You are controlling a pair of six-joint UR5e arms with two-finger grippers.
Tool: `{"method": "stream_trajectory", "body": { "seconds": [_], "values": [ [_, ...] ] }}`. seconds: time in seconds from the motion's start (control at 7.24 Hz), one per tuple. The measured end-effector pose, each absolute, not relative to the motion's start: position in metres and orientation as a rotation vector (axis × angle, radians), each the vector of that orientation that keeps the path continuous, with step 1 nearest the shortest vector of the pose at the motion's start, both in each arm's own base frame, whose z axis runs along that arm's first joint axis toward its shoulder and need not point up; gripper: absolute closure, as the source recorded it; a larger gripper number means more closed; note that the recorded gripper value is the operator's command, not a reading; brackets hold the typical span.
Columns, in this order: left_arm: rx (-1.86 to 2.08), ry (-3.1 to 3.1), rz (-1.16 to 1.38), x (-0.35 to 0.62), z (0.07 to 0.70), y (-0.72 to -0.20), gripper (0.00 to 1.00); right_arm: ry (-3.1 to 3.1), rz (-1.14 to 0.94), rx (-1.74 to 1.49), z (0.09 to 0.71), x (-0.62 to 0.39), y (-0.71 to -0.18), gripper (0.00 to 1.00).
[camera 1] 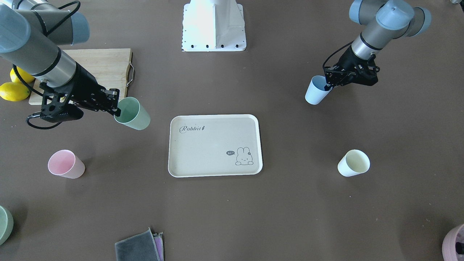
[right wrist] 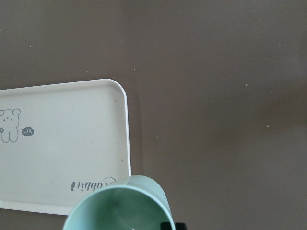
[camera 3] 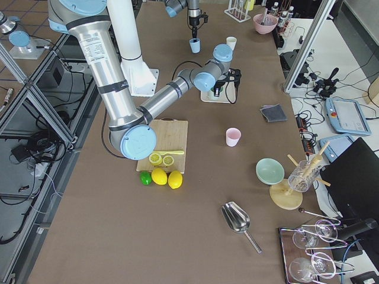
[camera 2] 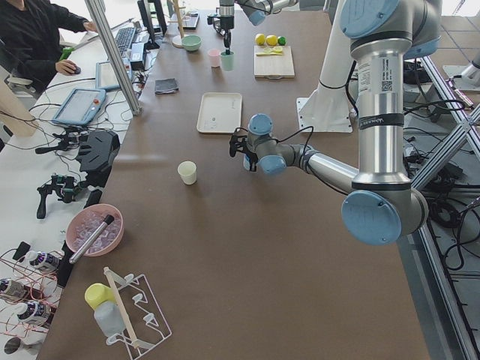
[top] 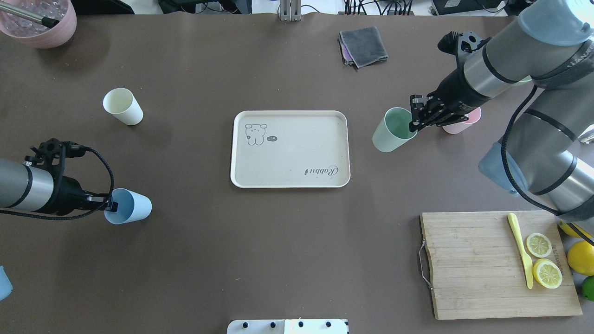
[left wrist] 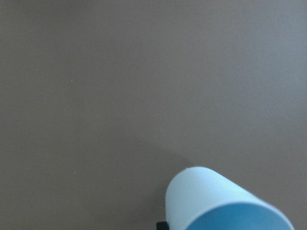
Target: Place all cups on tray
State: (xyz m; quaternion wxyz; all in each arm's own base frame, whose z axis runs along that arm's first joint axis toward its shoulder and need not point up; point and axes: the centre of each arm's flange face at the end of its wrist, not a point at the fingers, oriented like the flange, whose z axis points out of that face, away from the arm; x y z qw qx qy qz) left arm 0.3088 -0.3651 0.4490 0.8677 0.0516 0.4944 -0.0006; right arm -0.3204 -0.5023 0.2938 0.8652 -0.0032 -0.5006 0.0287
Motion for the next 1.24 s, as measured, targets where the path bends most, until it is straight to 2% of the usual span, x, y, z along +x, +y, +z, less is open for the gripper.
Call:
{"method": "stream_trajectory", "body": {
  "seconds": [0.28, 0.55, 0.83, 0.97, 1.24],
  "values": [
    [0.066, 1.060, -0.035, 0.310, 0.408, -0.401, 1.00, -1.036, 0.062, 0.001, 0.273, -0.368, -0.489, 1.00],
    [0.026, 1.066, -0.099, 0.351, 0.333, -0.444, 1.00, -1.006, 0.055, 0.003, 0.264, -0.416, -0.492, 1.00],
    [0.016, 1.078, -0.141, 0.382, 0.291, -0.453, 1.00, -0.968, 0.051, 0.000, 0.261, -0.463, -0.509, 1.00],
    [0.010, 1.079, -0.153, 0.394, 0.275, -0.452, 1.00, -0.958, 0.051, -0.001, 0.260, -0.476, -0.514, 0.02],
    [-0.001, 1.071, -0.168, 0.421, 0.249, -0.441, 1.00, -0.956, 0.055, -0.007, 0.258, -0.485, -0.513, 0.00]
  ]
}}
